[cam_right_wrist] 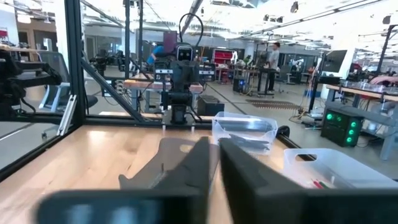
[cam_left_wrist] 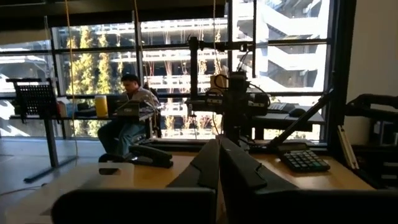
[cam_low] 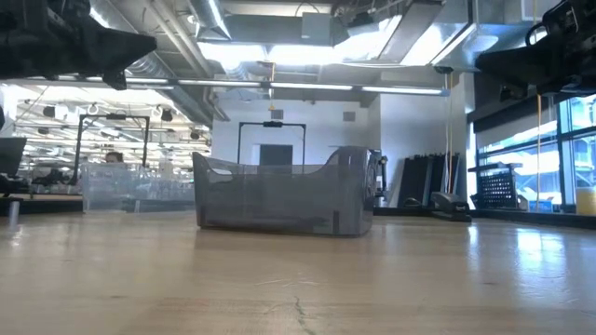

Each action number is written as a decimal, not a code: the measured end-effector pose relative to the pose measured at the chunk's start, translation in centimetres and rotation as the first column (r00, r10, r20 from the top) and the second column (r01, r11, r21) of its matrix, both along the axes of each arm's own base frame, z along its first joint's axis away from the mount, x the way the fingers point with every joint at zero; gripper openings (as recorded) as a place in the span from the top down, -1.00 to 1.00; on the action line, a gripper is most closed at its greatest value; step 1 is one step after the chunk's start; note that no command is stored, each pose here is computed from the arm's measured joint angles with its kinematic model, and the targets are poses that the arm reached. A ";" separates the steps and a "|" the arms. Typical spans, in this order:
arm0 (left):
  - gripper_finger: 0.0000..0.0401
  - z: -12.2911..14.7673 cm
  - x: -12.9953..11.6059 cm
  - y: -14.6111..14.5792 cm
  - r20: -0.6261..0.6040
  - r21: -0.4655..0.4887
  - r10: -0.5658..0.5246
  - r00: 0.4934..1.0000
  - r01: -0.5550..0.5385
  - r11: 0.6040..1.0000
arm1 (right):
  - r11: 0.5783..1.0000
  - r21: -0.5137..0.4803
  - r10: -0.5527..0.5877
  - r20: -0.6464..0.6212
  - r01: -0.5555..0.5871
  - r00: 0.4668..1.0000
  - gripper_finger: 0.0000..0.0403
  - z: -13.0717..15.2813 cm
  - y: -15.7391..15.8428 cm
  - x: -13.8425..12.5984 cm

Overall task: Sort crayons/erasers/pens/pencils in bins
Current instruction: Return to Home Position

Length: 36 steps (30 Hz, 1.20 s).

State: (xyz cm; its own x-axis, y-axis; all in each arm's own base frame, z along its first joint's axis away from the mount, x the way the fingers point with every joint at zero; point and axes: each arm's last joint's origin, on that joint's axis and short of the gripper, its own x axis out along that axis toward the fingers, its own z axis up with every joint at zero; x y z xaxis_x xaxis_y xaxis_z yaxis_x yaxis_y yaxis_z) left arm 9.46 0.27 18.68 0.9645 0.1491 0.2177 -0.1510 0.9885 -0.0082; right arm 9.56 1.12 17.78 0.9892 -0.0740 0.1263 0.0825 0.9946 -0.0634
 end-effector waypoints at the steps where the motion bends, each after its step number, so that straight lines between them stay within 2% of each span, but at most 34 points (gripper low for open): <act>1: 0.97 0.0 0.0 0.0 -0.001 -0.006 -0.003 1.000 0.003 1.000 | 1.000 -0.003 0.001 -0.005 -0.001 1.000 0.90 0.0 0.0 0.0; 2: 0.97 -0.1 0.0 0.0 -0.003 -0.014 -0.010 1.000 0.010 1.000 | 1.000 -0.007 0.006 -0.010 -0.006 1.000 0.95 -0.1 0.0 0.0; 5: 0.99 -0.3 0.1 0.0 -0.023 -0.025 -0.009 1.000 0.008 1.000 | 1.000 -0.010 0.007 -0.010 -0.007 1.000 0.92 -0.1 0.0 0.0; 13: 0.94 -0.2 0.1 0.0 -0.030 0.031 0.005 1.000 -0.004 1.000 | 0.994 0.009 -0.112 -0.059 0.113 0.992 0.88 -0.6 -0.3 0.0; 19: 0.89 -0.2 0.1 0.0 -0.029 0.032 0.006 1.000 -0.005 0.999 | 0.981 0.098 -0.165 -0.050 0.170 0.985 0.87 -0.5 -0.5 0.0; 36: 0.99 -0.2 0.0 0.0 -0.028 0.032 0.006 1.000 -0.005 0.999 | 0.980 0.097 -0.169 -0.049 0.173 0.984 0.87 -0.5 -0.5 0.0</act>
